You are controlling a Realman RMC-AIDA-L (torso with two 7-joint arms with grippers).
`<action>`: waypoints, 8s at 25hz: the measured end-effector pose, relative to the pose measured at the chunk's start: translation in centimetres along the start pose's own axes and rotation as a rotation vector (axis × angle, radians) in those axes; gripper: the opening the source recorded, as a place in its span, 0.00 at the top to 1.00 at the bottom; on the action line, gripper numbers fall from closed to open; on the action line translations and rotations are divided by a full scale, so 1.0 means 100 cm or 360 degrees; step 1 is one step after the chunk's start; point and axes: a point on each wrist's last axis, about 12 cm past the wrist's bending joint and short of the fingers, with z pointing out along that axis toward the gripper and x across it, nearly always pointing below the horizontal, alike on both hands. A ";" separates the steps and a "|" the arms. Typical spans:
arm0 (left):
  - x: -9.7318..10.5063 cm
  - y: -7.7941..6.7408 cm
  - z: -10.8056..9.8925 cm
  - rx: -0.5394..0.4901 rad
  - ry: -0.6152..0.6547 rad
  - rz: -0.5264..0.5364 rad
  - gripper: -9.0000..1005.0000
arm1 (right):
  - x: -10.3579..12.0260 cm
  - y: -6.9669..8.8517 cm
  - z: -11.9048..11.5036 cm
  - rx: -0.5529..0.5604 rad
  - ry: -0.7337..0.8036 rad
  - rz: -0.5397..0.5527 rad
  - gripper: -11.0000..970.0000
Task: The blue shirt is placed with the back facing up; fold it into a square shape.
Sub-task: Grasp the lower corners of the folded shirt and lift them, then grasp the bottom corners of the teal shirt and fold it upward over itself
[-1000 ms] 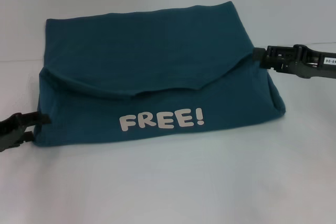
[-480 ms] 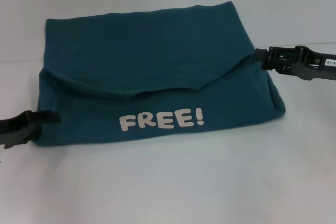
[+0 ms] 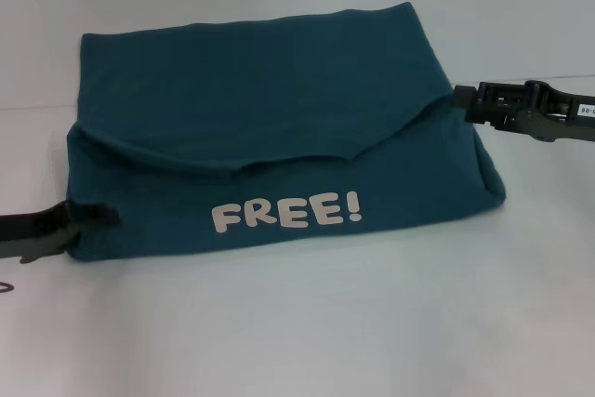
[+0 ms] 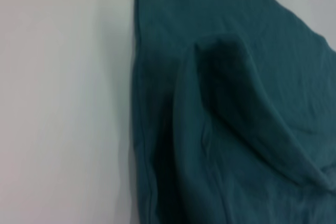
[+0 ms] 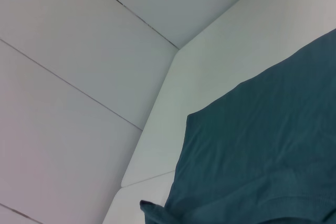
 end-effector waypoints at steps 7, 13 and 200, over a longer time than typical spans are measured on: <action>-0.002 -0.007 0.005 -0.0030 0.0044 0.0081 0.48 | 0.001 0.000 0.001 -0.0007 0.0004 0.0012 0.40; -0.003 -0.008 0.003 -0.0019 0.0046 0.0078 0.68 | 0.000 0.000 0.000 0.0024 0.0049 -0.0011 0.40; -0.084 -0.047 -0.003 -0.0229 -0.0191 0.0200 0.94 | -0.037 -0.018 0.104 0.1016 -0.0433 -0.0209 0.91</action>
